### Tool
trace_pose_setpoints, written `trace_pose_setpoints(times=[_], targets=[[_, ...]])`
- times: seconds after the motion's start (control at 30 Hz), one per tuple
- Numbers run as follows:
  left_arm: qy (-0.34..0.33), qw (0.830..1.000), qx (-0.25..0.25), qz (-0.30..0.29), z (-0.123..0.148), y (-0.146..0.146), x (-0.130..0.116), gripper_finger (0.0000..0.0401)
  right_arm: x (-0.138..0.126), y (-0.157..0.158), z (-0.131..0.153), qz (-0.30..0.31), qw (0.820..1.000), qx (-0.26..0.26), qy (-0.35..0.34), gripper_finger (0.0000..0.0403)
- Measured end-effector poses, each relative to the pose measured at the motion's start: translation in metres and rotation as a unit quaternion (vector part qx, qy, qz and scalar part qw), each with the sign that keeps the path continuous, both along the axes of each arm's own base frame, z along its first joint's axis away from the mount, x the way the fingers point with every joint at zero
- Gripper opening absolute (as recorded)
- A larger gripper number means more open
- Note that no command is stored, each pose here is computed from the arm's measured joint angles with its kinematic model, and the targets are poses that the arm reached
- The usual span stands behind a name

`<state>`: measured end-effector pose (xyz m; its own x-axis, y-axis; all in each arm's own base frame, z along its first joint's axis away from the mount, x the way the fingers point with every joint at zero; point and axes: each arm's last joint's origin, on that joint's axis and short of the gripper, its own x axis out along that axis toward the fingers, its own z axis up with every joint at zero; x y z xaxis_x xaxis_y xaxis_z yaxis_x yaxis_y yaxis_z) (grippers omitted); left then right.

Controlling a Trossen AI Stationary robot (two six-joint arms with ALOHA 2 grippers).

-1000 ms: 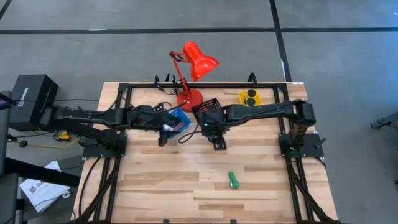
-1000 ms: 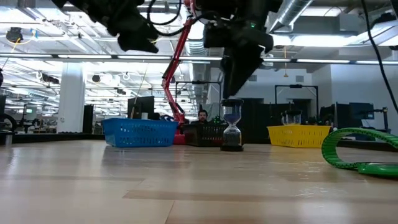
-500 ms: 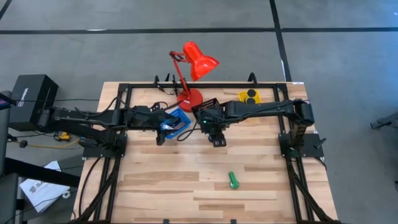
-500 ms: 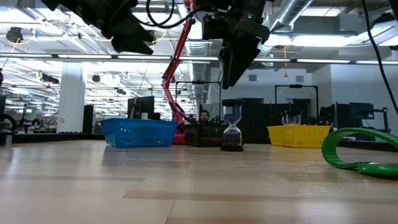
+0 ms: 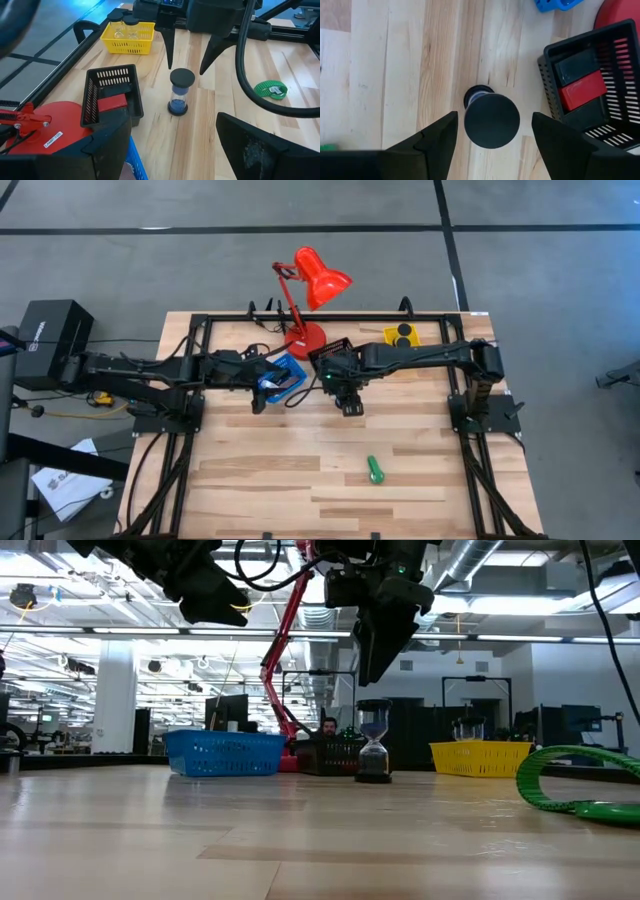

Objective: Pick & Place Office items
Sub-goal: Put the blue hourglass into the yellow bin

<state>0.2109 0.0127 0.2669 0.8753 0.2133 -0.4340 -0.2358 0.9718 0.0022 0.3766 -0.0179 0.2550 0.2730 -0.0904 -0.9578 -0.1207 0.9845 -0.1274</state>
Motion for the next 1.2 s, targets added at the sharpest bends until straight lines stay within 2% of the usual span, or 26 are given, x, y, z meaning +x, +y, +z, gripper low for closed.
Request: trace_pose_setpoints(times=[0.43,0.93,1.2], targets=[[0.002,1.0,0.001,-0.001,-0.0003,0.0,-0.0001,0.0285,0.0001,0.0,0.0,0.0,1.0,0.0,-0.001,0.0246],[0.037,0.999,0.0,-0.002,-0.0062,-0.0002,-0.0032,0.0285,0.0002,-0.0004,-0.0001,0.0,1.0,0.002,-0.001,0.0246],[0.036,0.999,-0.001,0.0,-0.0044,-0.0003,-0.0064,0.0285,-0.0005,-0.0097,0.0,-0.013,1.0,0.002,-0.001,0.0246]])
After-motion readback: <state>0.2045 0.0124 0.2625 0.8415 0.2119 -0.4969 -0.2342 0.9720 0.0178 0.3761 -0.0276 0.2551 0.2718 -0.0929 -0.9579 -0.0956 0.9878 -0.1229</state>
